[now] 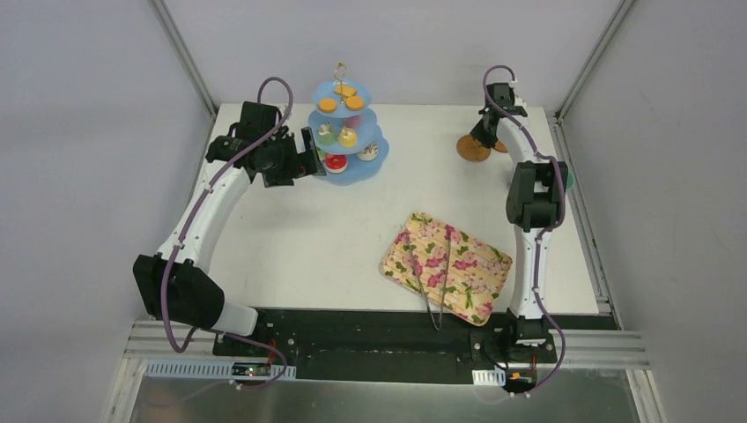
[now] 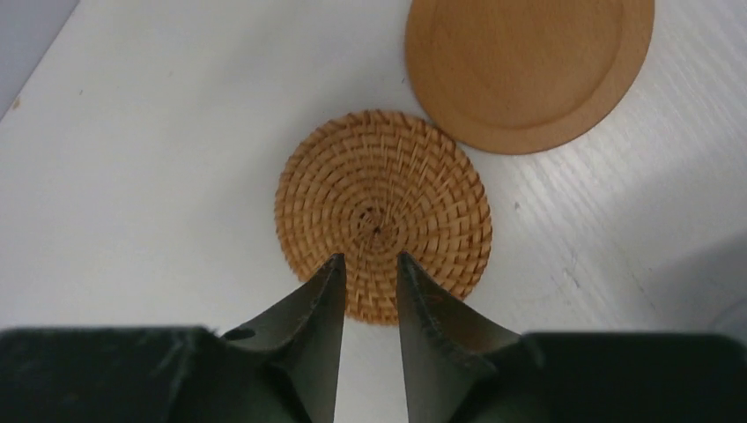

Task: Serve the afternoon tea

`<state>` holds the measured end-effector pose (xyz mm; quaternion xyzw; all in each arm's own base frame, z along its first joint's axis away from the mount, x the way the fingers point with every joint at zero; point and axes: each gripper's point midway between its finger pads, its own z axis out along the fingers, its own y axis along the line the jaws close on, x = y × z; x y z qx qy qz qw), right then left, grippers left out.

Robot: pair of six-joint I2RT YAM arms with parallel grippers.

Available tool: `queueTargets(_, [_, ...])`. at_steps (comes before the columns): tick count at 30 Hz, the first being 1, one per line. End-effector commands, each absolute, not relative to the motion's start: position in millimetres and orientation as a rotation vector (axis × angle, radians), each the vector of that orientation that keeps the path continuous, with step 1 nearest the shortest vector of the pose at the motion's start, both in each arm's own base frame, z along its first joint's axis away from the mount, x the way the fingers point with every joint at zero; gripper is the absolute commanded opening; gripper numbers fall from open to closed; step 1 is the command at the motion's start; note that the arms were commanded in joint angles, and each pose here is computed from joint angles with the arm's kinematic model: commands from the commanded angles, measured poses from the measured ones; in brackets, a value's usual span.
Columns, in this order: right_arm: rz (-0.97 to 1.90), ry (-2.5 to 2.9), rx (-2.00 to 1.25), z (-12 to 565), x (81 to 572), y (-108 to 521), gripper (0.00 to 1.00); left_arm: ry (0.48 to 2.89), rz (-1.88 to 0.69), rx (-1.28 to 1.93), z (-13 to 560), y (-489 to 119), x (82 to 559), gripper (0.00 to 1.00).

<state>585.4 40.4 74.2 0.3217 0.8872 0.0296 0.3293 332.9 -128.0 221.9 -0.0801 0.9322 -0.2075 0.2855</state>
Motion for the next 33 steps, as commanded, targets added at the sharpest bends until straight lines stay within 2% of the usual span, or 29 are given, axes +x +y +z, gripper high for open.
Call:
queueTargets(1, [0.061, 2.314, 0.842, 77, 600, 26, 0.27, 2.411, -0.325, -0.037, 248, -101, 349, 0.96])
queueTargets(4, [0.066, 2.320, 0.865, 63, 603, 25, 0.18, 2.382, -0.248, 0.006, 258, -91, 352, 0.96])
queueTargets(10, [0.206, 2.447, 0.880, 24, 595, 53, 0.12, 2.357, -0.158, 0.062, 257, -80, 359, 0.96])
queueTargets(14, [0.356, 2.524, 0.843, 18, 586, 95, 0.12, 2.348, -0.140, 0.035, 259, -76, 373, 0.96])
queueTargets(20, [0.469, 2.557, 0.660, 19, 582, 169, 0.18, 2.327, -0.142, 0.015, 258, -78, 389, 0.96])
queueTargets(26, [0.466, 2.539, 0.640, 3, 595, 184, 0.19, 2.328, -0.137, 0.007, 256, -80, 403, 0.96])
queueTargets(33, [0.614, 2.476, 0.597, 11, 610, 213, 0.22, 2.333, -0.133, 0.015, 256, -83, 419, 0.96])
